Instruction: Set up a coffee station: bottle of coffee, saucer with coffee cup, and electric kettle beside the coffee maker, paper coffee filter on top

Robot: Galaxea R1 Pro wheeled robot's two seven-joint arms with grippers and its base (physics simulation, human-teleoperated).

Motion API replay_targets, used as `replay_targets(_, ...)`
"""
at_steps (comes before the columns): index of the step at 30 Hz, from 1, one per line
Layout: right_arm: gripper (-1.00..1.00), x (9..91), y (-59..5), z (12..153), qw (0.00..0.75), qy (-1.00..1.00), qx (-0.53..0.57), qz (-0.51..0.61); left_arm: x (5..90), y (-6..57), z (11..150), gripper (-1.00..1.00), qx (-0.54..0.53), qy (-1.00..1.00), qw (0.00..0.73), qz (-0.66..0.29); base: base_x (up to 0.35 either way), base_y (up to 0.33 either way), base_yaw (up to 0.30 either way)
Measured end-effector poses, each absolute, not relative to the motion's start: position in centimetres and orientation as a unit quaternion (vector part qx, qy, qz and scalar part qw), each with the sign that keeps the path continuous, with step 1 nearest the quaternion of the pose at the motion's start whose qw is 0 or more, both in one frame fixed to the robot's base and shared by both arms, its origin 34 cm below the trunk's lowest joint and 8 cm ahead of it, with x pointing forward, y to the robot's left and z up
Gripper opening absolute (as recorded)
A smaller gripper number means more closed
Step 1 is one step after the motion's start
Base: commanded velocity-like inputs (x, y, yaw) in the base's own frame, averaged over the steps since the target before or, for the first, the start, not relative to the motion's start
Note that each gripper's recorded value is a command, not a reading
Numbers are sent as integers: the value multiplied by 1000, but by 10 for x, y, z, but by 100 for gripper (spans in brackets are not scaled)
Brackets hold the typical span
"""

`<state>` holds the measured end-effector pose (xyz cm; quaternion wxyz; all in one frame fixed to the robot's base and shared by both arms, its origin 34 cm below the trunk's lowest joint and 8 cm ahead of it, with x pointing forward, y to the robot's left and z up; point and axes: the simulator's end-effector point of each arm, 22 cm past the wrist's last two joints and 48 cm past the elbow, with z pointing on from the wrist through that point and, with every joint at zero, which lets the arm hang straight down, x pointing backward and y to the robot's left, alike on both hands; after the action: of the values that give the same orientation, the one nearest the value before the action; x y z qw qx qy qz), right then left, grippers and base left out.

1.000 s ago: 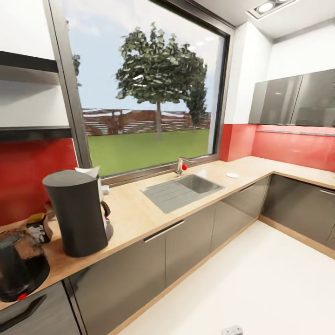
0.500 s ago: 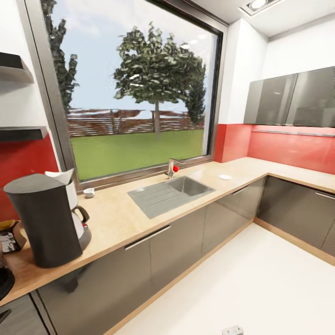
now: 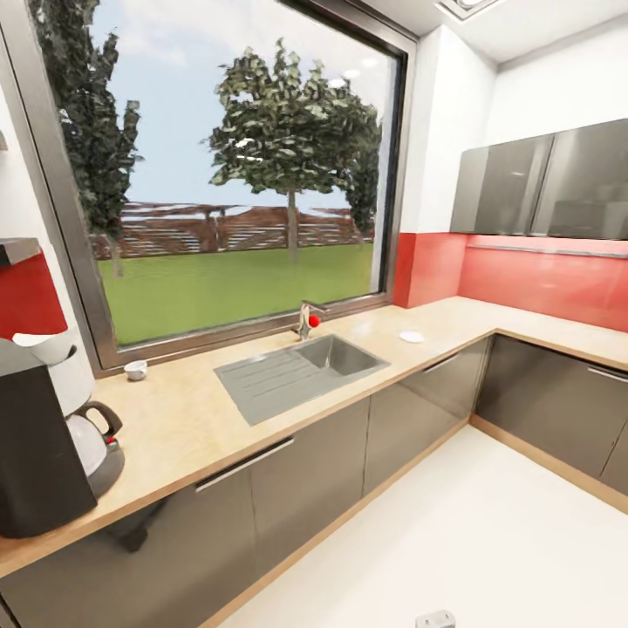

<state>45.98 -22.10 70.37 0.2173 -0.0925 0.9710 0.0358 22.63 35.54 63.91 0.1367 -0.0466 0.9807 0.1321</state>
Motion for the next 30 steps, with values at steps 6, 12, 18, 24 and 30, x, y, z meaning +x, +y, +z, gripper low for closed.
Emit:
replay_targets(6, 100, 460, -221, 704, 218, 971, -93, 36, 226, 355, 639, 100, -47, 981, 137, 132, 220, -270, 94)
replay_targets(12, 100, 460, -221, 704, 218, 971, -93, 36, 226, 355, 639, 100, -47, 981, 137, 132, 217, -270, 260)
replay_targets(18, 100, 460, -221, 704, 217, 971, -93, 36, 226, 354, 639, 100, -47, 981, 137, 132, 216, -270, 276)
replay_targets(24, 100, 460, -221, 704, 217, 971, -92, 35, 227, 354, 639, 100, -47, 981, 137, 131, 187, -275, 277)
replay_targets(30, 100, 460, -221, 704, 217, 971, -92, 35, 227, 355, 639, 100, -47, 981, 137, 132, 163, -287, 277)
